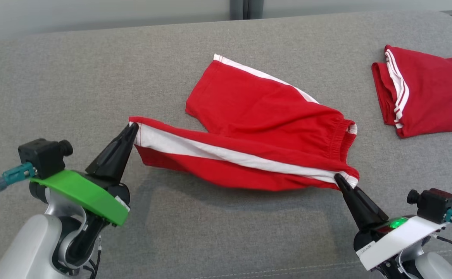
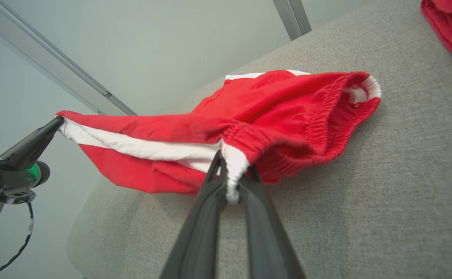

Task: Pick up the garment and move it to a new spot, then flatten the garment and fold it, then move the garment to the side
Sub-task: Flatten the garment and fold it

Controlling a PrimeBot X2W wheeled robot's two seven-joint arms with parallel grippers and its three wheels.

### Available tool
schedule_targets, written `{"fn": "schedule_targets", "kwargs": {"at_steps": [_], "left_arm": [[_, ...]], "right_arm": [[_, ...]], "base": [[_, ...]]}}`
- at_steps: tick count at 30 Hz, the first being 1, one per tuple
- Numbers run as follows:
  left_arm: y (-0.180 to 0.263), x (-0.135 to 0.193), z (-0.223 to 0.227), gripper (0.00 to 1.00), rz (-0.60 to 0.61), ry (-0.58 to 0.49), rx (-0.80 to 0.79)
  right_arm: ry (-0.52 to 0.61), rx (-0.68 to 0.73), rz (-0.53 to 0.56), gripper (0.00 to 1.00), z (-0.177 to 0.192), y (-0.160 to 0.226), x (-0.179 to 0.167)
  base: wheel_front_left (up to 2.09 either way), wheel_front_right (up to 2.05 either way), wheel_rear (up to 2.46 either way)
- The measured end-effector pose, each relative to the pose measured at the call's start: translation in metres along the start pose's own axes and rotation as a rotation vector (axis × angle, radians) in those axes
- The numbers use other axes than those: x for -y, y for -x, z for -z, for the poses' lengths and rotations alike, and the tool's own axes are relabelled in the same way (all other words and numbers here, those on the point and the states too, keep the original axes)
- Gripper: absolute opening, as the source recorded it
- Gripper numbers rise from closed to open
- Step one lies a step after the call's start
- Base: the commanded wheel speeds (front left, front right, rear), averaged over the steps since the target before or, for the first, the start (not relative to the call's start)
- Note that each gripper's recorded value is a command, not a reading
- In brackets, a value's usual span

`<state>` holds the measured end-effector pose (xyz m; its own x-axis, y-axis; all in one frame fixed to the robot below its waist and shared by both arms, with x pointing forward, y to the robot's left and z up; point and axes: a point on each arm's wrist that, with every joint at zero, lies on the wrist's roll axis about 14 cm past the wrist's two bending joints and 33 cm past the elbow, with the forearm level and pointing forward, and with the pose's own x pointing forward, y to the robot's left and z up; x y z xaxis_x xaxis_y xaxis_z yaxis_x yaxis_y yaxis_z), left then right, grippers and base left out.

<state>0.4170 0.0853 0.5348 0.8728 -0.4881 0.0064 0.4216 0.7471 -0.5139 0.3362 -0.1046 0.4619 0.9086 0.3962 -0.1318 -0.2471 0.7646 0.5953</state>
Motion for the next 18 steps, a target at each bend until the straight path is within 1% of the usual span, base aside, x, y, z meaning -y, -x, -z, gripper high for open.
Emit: {"fn": "schedule_targets", "kwargs": {"at_steps": [6,9,11,18], "left_arm": [[-0.03,0.0,-0.003,0.0,0.042,-0.02,-0.037],[-0.045,-0.004,-0.005,0.0,0.064,-0.088,-0.065],[-0.057,-0.004,-0.007,0.0,0.08,-0.096,-0.071],[-0.099,0.0,0.006,0.0,0.147,-0.12,-0.137]], "right_arm": [[0.003,0.061,0.033,0.0,-0.017,-0.011,0.014],[0.036,0.084,0.04,0.0,-0.027,-0.019,0.02],[0.046,0.102,0.05,0.0,-0.033,-0.025,0.026],[0.075,0.135,0.131,0.0,-0.042,-0.04,0.056]], "base": [[0.0,0.0,0.0],[0.0,0.0,0.0],[0.0,0.0,0.0],[0.0,0.0,0.0]]}}
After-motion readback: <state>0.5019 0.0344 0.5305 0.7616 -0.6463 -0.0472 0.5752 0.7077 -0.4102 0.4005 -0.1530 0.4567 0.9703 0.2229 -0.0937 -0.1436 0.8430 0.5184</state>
